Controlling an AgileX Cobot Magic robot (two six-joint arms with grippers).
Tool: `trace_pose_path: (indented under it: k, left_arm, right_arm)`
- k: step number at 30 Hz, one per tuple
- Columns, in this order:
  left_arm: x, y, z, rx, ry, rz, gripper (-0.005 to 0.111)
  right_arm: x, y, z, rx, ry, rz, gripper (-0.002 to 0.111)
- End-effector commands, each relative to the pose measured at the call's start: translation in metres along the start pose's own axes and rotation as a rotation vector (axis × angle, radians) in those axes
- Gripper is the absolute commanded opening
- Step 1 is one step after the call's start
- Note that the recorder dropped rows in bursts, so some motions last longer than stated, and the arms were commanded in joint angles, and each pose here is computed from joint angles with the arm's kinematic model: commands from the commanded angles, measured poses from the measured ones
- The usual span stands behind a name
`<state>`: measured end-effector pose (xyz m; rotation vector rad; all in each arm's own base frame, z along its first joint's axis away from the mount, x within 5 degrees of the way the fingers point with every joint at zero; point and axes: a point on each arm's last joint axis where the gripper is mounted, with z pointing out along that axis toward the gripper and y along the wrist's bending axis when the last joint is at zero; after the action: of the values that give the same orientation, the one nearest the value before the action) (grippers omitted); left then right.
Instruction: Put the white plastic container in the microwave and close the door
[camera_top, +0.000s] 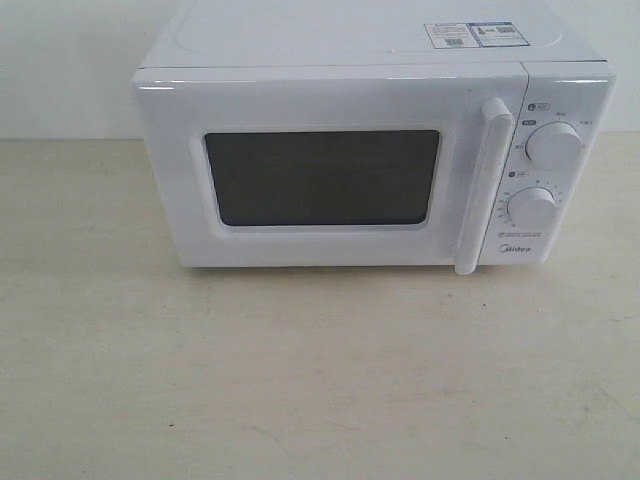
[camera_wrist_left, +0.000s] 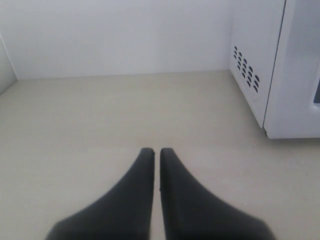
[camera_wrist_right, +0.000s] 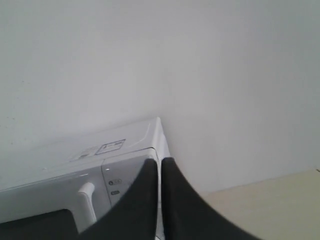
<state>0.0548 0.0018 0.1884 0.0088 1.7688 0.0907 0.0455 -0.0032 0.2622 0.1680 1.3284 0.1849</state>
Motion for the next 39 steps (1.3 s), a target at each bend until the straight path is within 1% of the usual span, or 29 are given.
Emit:
trace_pose_path:
  k: [1, 6, 11, 13, 15, 17, 20, 24, 28, 35, 38, 39]
  left_arm:
    - [0.001, 0.000, 0.000, 0.004, 0.000, -0.021, 0.004]
    - [0.001, 0.000, 0.000, 0.004, 0.000, -0.021, 0.004]
    - [0.001, 0.000, 0.000, 0.004, 0.000, -0.021, 0.004]
    - [0.001, 0.000, 0.000, 0.004, 0.000, -0.021, 0.004]
    - [0.001, 0.000, 0.000, 0.004, 0.000, -0.021, 0.004]
    - [0.001, 0.000, 0.000, 0.004, 0.000, -0.021, 0.004]
    - [0.001, 0.000, 0.000, 0.004, 0.000, -0.021, 0.004]
    - [0.001, 0.000, 0.000, 0.004, 0.000, -0.021, 0.004]
    - [0.001, 0.000, 0.000, 0.004, 0.000, -0.021, 0.004]
    - [0.001, 0.000, 0.000, 0.004, 0.000, -0.021, 0.004]
    - [0.001, 0.000, 0.000, 0.004, 0.000, -0.021, 0.004]
    - [0.001, 0.000, 0.000, 0.004, 0.000, -0.021, 0.004]
  right_arm:
    - [0.010, 0.000, 0.000, 0.032, 0.024, -0.024, 0.000]
    - [0.014, -0.002, 0.000, 0.052, 0.031, -0.013, 0.000]
    - [-0.003, 0.003, -0.001, 0.032, -0.016, 0.003, 0.000]
    - [-0.012, 0.006, -0.002, 0.026, -0.044, 0.042, 0.000]
    - [-0.016, 0.007, -0.002, 0.022, -0.056, 0.077, 0.000]
    - [-0.015, 0.008, -0.002, 0.007, -0.042, 0.063, 0.000]
    - [-0.004, 0.009, -0.001, -0.012, 0.033, 0.020, 0.000]
    - [0.011, 0.001, -0.001, 0.050, 0.100, 0.049, 0.000]
    - [0.028, -0.007, -0.001, 0.101, 0.152, 0.044, 0.000]
    - [0.057, -0.015, -0.003, 0.132, 0.225, 0.046, 0.000]
    - [0.057, -0.015, -0.003, 0.129, 0.225, 0.021, 0.000]
    - [0.059, -0.016, -0.004, 0.132, 0.251, 0.004, 0.000]
